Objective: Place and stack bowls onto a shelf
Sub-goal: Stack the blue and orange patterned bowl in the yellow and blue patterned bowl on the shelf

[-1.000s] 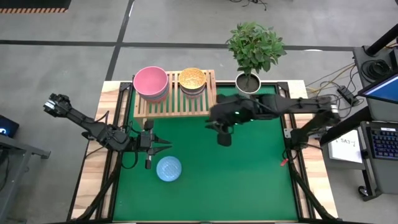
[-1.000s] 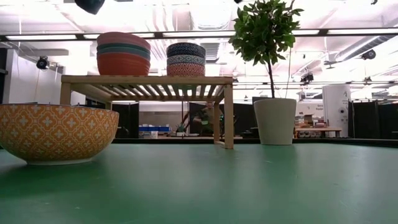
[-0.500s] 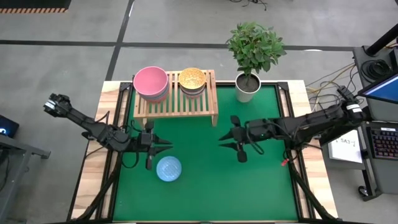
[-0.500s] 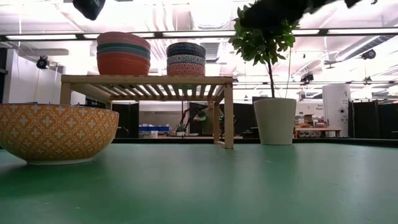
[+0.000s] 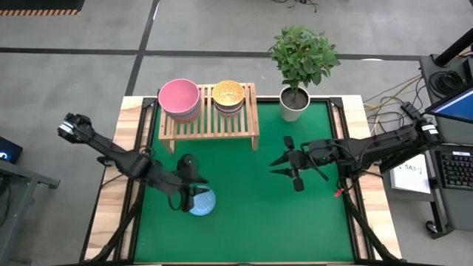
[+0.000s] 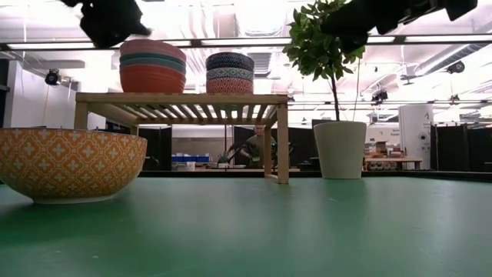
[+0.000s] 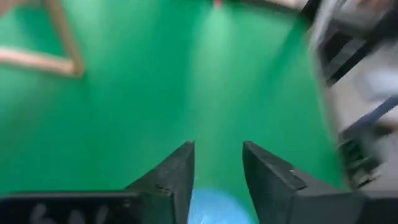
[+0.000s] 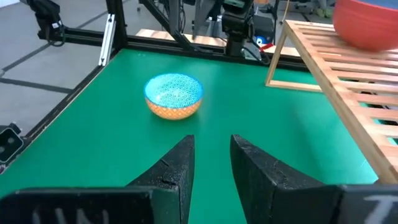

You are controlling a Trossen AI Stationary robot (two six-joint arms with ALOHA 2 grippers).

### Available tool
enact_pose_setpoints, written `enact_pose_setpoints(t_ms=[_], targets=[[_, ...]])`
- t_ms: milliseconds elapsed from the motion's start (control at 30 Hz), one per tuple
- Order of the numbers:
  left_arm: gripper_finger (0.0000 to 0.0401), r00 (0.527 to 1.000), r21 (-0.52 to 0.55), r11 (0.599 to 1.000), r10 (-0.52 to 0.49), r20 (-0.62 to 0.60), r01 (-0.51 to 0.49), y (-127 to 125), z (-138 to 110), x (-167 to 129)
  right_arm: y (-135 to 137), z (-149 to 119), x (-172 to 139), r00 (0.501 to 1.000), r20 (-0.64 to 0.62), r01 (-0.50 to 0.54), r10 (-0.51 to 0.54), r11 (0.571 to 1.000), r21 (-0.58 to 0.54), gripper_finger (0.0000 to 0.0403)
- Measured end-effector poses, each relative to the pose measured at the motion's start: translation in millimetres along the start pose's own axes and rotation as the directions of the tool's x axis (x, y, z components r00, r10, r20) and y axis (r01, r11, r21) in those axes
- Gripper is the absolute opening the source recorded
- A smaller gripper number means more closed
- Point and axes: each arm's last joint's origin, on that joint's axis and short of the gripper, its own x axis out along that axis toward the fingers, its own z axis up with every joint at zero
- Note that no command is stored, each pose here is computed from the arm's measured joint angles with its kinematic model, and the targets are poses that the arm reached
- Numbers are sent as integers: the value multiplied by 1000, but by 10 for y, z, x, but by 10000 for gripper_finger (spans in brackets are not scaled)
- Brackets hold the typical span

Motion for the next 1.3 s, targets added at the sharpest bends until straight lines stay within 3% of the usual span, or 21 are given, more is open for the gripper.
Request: enact_pose_setpoints(t_ms=[100, 233, 433, 733, 1033, 1300], targets=[[144, 982, 20, 994, 107, -158, -105, -39, 16, 59, 1, -15, -23, 1000, 4, 0, 0, 1000, -5, 93], [162, 917, 117, 971, 235, -321, -208, -56, -46, 172, 4, -49, -21, 1000, -7, -1, 1, 1000, -6, 93], [153, 845, 100, 975, 221, -487, -198, 56, -237, 391, 7, -98, -11, 1000, -23, -3, 3, 1000, -11, 93], [131, 857, 22, 980, 183, -481, -197, 303, -530, 616, 8, -122, -12, 1000, -27, -3, 3, 1000, -6, 93], [107, 865, -39, 978, 162, -474, -205, 394, -739, 675, 8, -130, -11, 1000, -30, -3, 3, 1000, 2, 93], [113, 882, -64, 980, 142, -450, -191, 341, -636, 670, 8, -130, -10, 1000, -30, -2, 2, 1000, 3, 93]])
